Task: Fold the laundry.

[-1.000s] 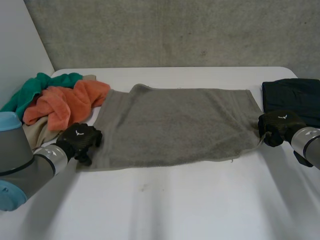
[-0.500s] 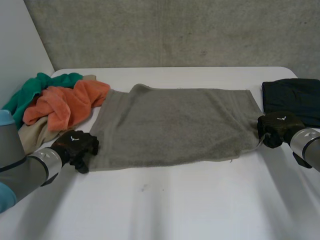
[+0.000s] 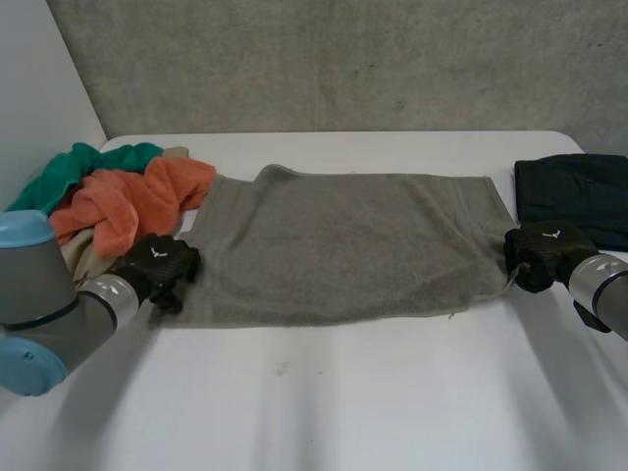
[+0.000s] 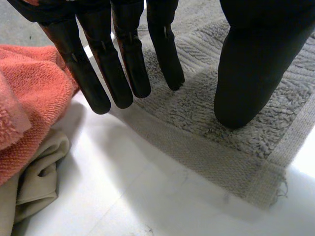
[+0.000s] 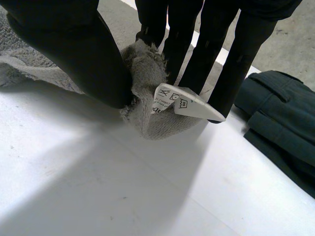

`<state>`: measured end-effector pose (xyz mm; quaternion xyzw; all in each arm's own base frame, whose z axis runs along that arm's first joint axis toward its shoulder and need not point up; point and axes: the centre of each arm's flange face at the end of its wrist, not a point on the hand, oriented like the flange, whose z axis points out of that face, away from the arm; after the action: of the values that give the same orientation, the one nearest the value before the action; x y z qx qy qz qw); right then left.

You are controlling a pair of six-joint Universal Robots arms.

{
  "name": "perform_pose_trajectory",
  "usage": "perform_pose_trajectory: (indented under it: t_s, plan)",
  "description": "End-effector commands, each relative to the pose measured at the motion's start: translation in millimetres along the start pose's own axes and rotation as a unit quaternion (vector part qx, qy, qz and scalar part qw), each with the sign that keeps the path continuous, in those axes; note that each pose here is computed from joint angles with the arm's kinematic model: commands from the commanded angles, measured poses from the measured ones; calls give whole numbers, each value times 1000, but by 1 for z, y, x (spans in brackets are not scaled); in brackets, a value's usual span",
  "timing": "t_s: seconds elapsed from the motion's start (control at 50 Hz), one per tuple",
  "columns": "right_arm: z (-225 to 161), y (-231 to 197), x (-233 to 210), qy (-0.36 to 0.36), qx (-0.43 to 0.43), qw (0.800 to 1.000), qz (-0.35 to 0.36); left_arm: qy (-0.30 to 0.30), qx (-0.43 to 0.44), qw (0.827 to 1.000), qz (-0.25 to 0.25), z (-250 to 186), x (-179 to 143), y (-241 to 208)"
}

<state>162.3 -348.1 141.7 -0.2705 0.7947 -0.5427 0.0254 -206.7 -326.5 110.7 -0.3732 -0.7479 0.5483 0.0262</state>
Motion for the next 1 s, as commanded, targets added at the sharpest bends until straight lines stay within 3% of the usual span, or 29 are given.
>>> perform_pose_trajectory:
  t_s: [0.02,0.16,0.32,0.44,0.52,0.62,0.66,0.82,0.92,1.0]
  plan:
    - [0,0,1,1,0,1000,0,2,-2,1000,6,4,0,2]
    - [-1,-2,2,3,2,1000,0,-2,3,1000,4,-6,-3,-8]
    - [-8,-8,1,-2,2,1000,-1,-17,27,999,-13,-46,-7,-30]
    - [-41,-24,-5,-40,-35,998,-38,-42,26,999,-17,-79,-18,-42]
    - [-76,-23,-4,-84,-102,986,-105,-30,-14,999,-13,-111,-14,-46]
    - [-119,-6,-6,-177,-205,944,-188,24,-117,993,-2,-146,-6,-36]
    - [-119,-4,-3,-181,-205,939,-210,42,-139,989,3,-151,-4,-32]
    - [-81,1,8,-127,-176,960,-175,42,-129,990,45,-117,-10,-27]
    - [-44,-14,18,-67,-104,987,-103,-3,-80,996,39,-71,-20,-39]
    - [-16,-31,23,-24,-32,996,-79,-48,-20,998,32,-37,-34,-58]
